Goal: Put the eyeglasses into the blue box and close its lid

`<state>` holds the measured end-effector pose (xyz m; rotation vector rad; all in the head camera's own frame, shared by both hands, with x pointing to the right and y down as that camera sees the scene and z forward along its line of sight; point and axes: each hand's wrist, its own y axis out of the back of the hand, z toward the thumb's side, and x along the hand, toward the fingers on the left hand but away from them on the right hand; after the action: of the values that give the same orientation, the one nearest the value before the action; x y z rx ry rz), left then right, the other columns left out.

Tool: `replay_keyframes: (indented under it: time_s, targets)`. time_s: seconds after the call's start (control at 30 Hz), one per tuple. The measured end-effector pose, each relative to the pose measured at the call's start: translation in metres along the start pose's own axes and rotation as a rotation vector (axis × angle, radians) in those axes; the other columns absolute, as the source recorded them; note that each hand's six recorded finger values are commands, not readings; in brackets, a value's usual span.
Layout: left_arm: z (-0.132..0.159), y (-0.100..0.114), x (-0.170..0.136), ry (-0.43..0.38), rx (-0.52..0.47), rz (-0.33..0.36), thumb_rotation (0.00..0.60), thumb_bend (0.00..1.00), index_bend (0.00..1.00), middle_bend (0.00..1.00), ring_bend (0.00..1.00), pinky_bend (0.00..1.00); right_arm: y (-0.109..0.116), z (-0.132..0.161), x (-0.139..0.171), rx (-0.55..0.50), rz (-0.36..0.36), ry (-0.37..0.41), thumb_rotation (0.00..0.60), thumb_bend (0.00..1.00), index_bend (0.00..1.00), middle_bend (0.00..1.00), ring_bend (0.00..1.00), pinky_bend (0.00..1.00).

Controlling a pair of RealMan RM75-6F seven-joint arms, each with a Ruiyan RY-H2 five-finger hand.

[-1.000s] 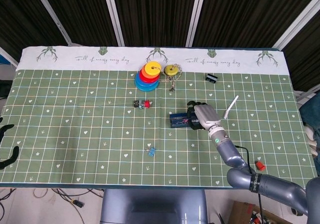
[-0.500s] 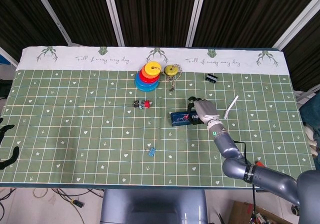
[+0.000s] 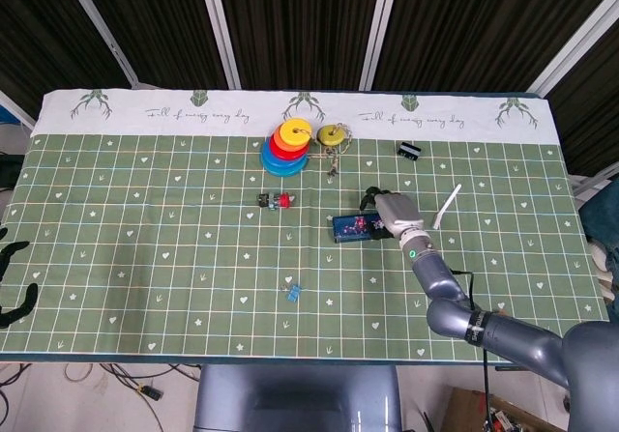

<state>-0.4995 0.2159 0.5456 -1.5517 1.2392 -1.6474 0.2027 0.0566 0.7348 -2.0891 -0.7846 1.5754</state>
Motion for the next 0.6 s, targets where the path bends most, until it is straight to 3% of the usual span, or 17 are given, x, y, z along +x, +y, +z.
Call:
replay_keyframes:
  time_s: [0.23,0.47,0.6]
  targets:
    - [0.000,-0.001,0.000,0.000,0.002,-0.002,0.600,0.41,0.20,0.02,0.00,0.00,0.005,0.007,-0.002,-0.040,-0.034,0.015,0.600,0.56,0.06,0.14,0.18,0.22]
    - [0.000,0.000,0.000,0.000,0.000,-0.001,0.600,0.41,0.20,0.02,0.00,0.00,0.016,0.004,0.001,-0.037,-0.054,0.027,0.600,0.36,0.08,0.12,0.12,0.20]
    - [0.001,-0.001,0.000,-0.002,0.002,-0.003,0.600,0.41,0.20,0.02,0.00,0.00,0.019,-0.002,0.007,0.022,-0.037,0.031,0.600,0.32,0.13,0.12,0.11,0.20]
